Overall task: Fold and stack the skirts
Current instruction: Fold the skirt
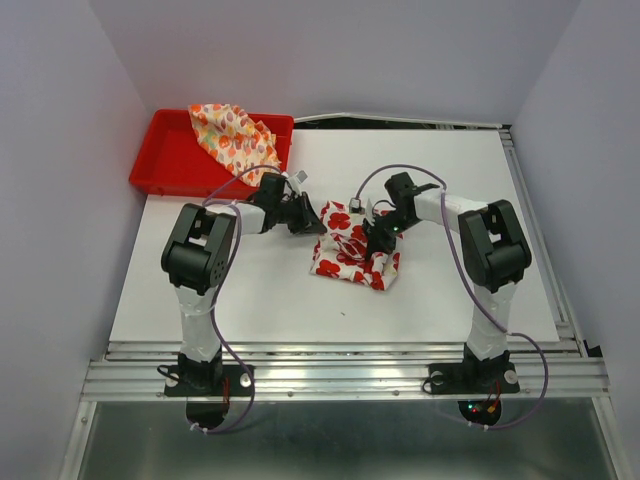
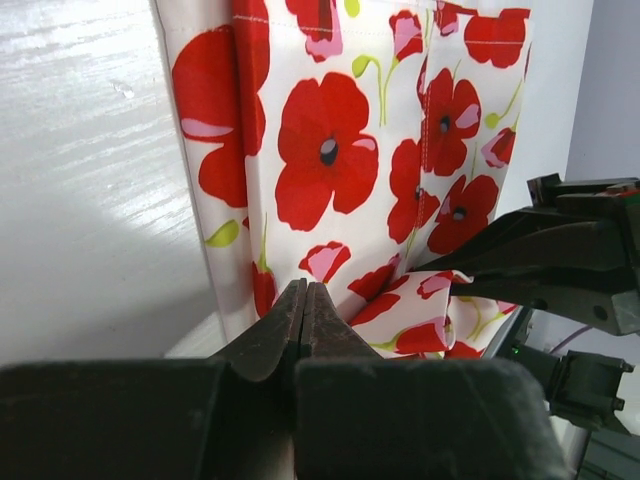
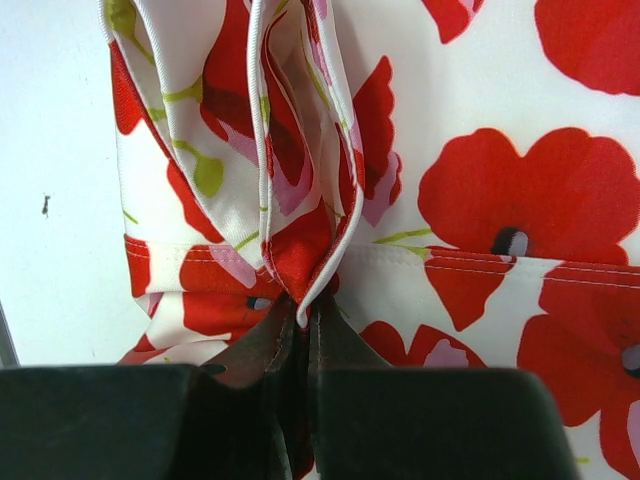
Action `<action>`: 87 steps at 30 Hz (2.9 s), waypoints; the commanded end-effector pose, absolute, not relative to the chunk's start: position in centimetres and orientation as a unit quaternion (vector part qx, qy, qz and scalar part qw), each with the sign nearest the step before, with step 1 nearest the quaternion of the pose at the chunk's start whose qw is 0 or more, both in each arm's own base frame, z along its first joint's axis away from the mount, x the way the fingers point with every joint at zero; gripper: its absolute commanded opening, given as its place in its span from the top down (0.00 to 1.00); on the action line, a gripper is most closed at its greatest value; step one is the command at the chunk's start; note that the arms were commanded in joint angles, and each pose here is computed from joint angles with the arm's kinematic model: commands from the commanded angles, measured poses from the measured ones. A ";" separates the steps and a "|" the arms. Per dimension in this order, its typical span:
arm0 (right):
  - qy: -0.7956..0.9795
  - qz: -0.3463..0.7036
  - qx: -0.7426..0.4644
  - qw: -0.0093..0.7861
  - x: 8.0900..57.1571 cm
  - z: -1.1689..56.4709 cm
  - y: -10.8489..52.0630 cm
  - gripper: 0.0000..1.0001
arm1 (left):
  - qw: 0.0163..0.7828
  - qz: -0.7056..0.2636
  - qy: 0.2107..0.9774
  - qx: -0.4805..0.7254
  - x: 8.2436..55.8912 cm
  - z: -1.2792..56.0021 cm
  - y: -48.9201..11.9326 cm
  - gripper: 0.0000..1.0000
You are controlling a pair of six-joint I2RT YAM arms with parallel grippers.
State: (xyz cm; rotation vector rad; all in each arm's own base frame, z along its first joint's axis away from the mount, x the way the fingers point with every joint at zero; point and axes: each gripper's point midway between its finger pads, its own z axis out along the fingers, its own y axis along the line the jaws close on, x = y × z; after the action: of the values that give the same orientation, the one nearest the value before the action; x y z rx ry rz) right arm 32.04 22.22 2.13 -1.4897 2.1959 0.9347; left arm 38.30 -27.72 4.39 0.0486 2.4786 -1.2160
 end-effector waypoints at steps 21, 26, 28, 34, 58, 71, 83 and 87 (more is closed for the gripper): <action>0.757 0.326 -0.533 0.192 32.9 8.9 22.8 0.99 | 0.155 -0.333 0.930 -0.022 39.1 -2.3 -24.2 1.00; 0.752 0.337 -0.531 0.195 34.0 12.1 23.6 0.99 | 0.136 -0.316 0.939 -0.011 38.6 -3.8 -23.7 1.00; 0.752 0.333 -0.533 0.198 35.1 12.7 24.0 0.99 | 0.140 -0.316 0.938 -0.010 38.6 -3.8 -23.7 1.00; 0.759 0.313 -0.535 0.197 37.7 12.4 23.3 0.99 | 0.138 -0.314 0.939 -0.006 38.4 -4.1 -23.6 1.00; 0.768 0.247 -0.546 0.225 46.1 9.0 20.4 0.98 | 0.133 -0.312 0.941 -0.002 38.5 -4.4 -23.4 1.00; 0.754 0.224 -0.556 0.268 49.0 8.5 21.4 0.84 | 0.125 -0.310 0.943 0.000 38.4 -4.6 -23.3 1.00; 0.762 0.188 -0.470 0.404 53.6 17.0 22.9 0.00 | 0.123 -0.303 0.945 -0.003 38.1 -4.8 -23.0 1.00; 0.752 0.181 -0.440 0.457 54.0 22.8 21.8 0.00 | 0.124 -0.302 0.945 -0.005 38.1 -4.9 -22.9 1.00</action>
State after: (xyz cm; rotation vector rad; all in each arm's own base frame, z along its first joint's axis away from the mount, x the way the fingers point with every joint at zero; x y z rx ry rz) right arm 51.46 21.95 9.42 -1.2400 2.1059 0.5558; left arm 40.61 -27.18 2.19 0.0785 2.5285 -1.1644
